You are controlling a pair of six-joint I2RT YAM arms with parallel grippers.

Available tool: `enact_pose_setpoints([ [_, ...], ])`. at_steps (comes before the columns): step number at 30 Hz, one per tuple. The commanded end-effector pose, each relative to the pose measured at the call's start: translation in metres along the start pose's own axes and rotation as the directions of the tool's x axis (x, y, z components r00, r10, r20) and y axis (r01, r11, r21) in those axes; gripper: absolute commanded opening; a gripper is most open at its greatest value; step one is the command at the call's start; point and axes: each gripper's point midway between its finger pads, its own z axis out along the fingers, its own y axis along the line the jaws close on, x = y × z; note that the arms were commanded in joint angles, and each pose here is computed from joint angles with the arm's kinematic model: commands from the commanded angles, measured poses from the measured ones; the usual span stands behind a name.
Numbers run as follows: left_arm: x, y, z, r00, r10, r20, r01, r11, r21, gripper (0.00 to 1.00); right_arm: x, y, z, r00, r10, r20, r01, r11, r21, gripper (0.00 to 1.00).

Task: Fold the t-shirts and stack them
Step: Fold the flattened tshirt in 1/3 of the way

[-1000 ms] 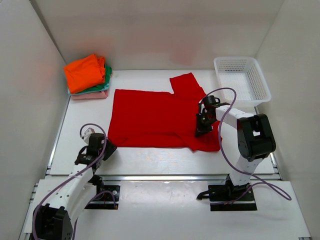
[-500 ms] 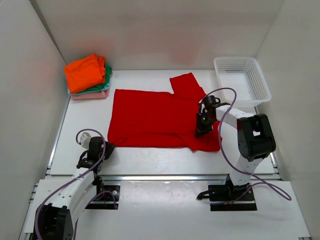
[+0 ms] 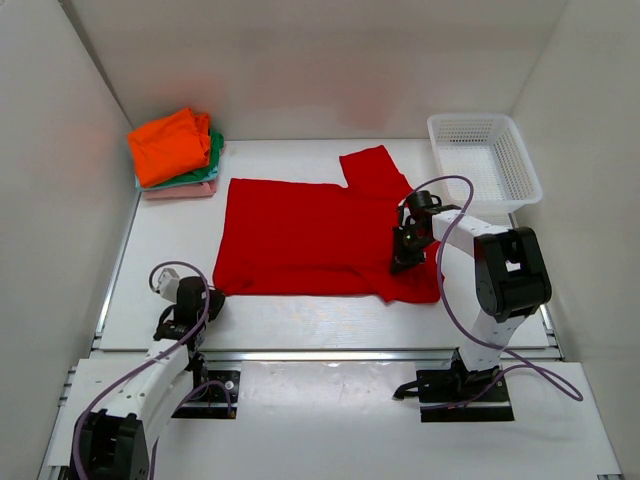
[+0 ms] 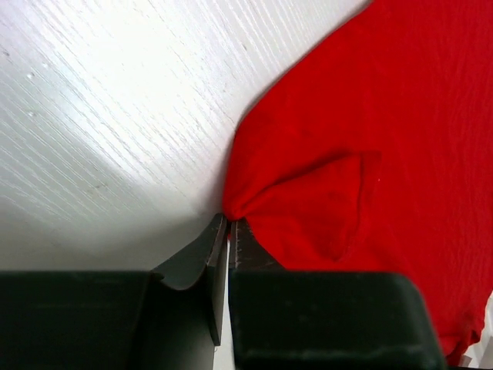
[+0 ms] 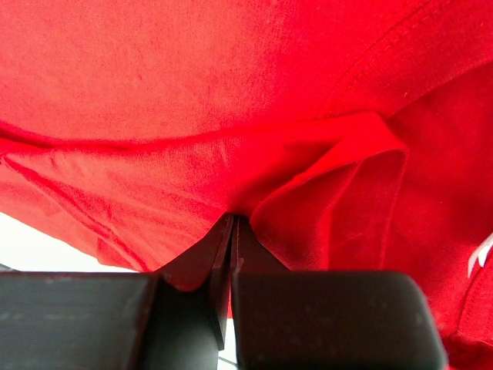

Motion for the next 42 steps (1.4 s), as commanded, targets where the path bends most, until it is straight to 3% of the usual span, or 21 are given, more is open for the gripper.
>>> enact_pose_setpoints([
  [1, -0.016, -0.008, -0.002, 0.999, 0.014, 0.033, -0.014, 1.0, -0.001, 0.13, 0.027, -0.043, 0.029, 0.995, 0.012, -0.097, 0.004, 0.987, 0.161, 0.0],
  [8, -0.028, -0.018, -0.004, 0.995, 0.102, 0.009, -0.102, 0.995, -0.011, 0.15, 0.033, -0.051, 0.03, 0.992, 0.02, -0.126, 0.005, 0.981, 0.196, 0.01],
  [11, -0.029, -0.011, -0.002, 0.995, 0.096, 0.008, -0.096, 0.995, -0.035, 0.24, 0.032, -0.055, 0.03, 0.992, 0.022, -0.124, 0.005, 0.978, 0.21, 0.0],
  [17, -0.044, -0.003, 0.003, 0.993, 0.114, 0.044, -0.11, 0.99, -0.091, 0.28, 0.031, -0.057, 0.028, 0.992, 0.029, -0.122, -0.002, 0.976, 0.216, 0.0],
  [22, -0.065, -0.019, 0.01, 0.987, 0.146, 0.075, -0.14, 0.987, -0.078, 0.16, 0.033, -0.056, 0.028, 0.991, 0.024, -0.129, 0.005, 0.976, 0.216, 0.0],
  [26, -0.068, -0.034, 0.015, 0.987, 0.151, 0.058, -0.15, 0.988, -0.035, 0.16, 0.033, -0.053, 0.03, 0.992, 0.022, -0.125, 0.004, 0.979, 0.206, 0.0],
  [30, -0.062, -0.042, 0.025, 0.984, 0.177, 0.003, -0.177, 0.984, -0.018, 0.19, 0.036, -0.055, 0.029, 0.99, 0.029, -0.135, 0.0, 0.978, 0.209, 0.0],
  [35, -0.048, -0.041, 0.014, 0.979, 0.196, -0.063, -0.197, 0.98, -0.012, 0.35, 0.034, -0.054, 0.031, 0.991, 0.027, -0.132, 0.0, 0.979, 0.202, 0.0],
  [37, -0.061, -0.061, -0.001, 0.977, 0.211, 0.017, -0.212, 0.975, 0.071, 0.33, 0.035, -0.054, 0.031, 0.991, 0.027, -0.132, 0.0, 0.979, 0.202, 0.0],
  [40, -0.056, -0.087, -0.017, 0.937, 0.342, 0.065, -0.348, 0.923, 0.165, 0.32, 0.036, -0.053, 0.031, 0.99, 0.022, -0.138, 0.007, 0.979, 0.203, 0.0],
  [42, -0.044, -0.098, -0.019, 0.862, 0.505, 0.052, -0.503, 0.835, 0.224, 0.33, 0.037, -0.052, 0.031, 0.99, 0.026, -0.142, 0.004, 0.978, 0.207, 0.0],
])
